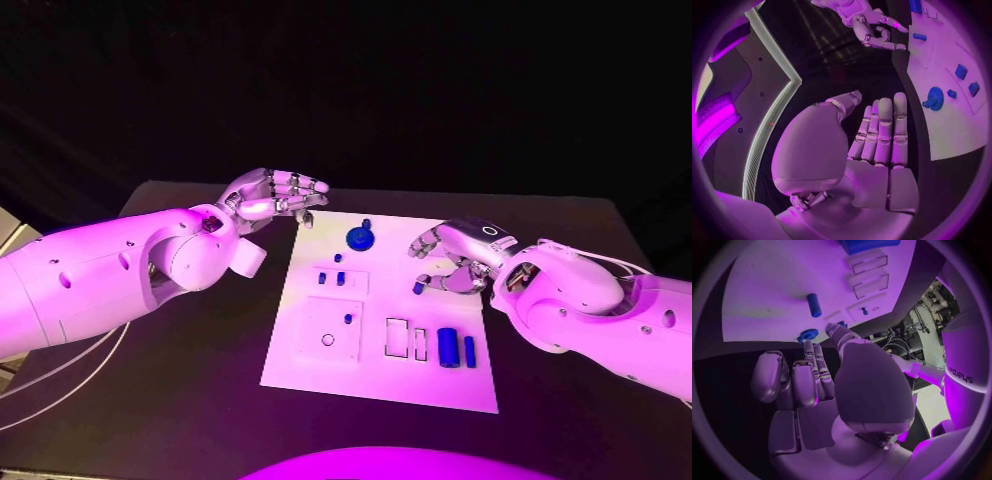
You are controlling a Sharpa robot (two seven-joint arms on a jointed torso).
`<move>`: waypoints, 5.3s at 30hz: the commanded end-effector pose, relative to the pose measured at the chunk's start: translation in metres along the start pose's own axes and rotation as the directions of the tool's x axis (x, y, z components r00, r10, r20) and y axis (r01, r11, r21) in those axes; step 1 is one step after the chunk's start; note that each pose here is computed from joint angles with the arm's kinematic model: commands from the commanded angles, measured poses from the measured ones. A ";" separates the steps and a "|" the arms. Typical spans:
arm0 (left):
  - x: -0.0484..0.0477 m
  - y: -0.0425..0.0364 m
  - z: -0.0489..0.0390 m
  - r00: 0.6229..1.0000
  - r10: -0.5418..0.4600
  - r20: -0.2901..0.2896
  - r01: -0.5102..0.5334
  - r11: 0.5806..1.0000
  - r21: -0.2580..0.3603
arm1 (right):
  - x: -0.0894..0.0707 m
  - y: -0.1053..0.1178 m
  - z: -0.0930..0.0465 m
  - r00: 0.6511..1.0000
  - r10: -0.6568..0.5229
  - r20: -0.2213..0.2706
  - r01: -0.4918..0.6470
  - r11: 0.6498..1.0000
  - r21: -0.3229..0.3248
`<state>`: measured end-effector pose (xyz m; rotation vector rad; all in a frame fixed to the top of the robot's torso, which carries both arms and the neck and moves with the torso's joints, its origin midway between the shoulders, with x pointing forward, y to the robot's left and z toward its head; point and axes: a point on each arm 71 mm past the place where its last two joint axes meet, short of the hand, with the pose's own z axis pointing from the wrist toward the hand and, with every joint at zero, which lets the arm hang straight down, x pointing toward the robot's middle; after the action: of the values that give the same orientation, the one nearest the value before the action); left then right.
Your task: Assemble the parts on the task board
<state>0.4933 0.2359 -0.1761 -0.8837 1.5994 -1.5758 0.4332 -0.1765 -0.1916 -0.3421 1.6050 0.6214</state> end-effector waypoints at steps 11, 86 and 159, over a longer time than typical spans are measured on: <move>0.0014 0.0004 -0.0001 1.000 -0.011 -0.015 0.012 1.000 0.004 | 0.018 -0.005 0.004 0.988 -0.021 -0.152 0.021 1.000 0.000; -0.0002 0.0014 -0.0012 1.000 -0.014 -0.011 0.014 1.000 -0.006 | 0.026 0.000 0.009 0.994 -0.015 -0.104 0.016 1.000 0.014; 0.0077 0.0048 0.0050 0.999 -0.026 -0.027 0.026 1.000 -0.006 | 0.081 0.131 0.030 0.987 0.062 -0.149 -0.107 0.942 -0.317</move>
<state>0.4944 0.2290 -0.1818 -0.8954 1.6172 -1.5841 0.3747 -0.0429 -0.2439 -0.5277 1.6414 0.9579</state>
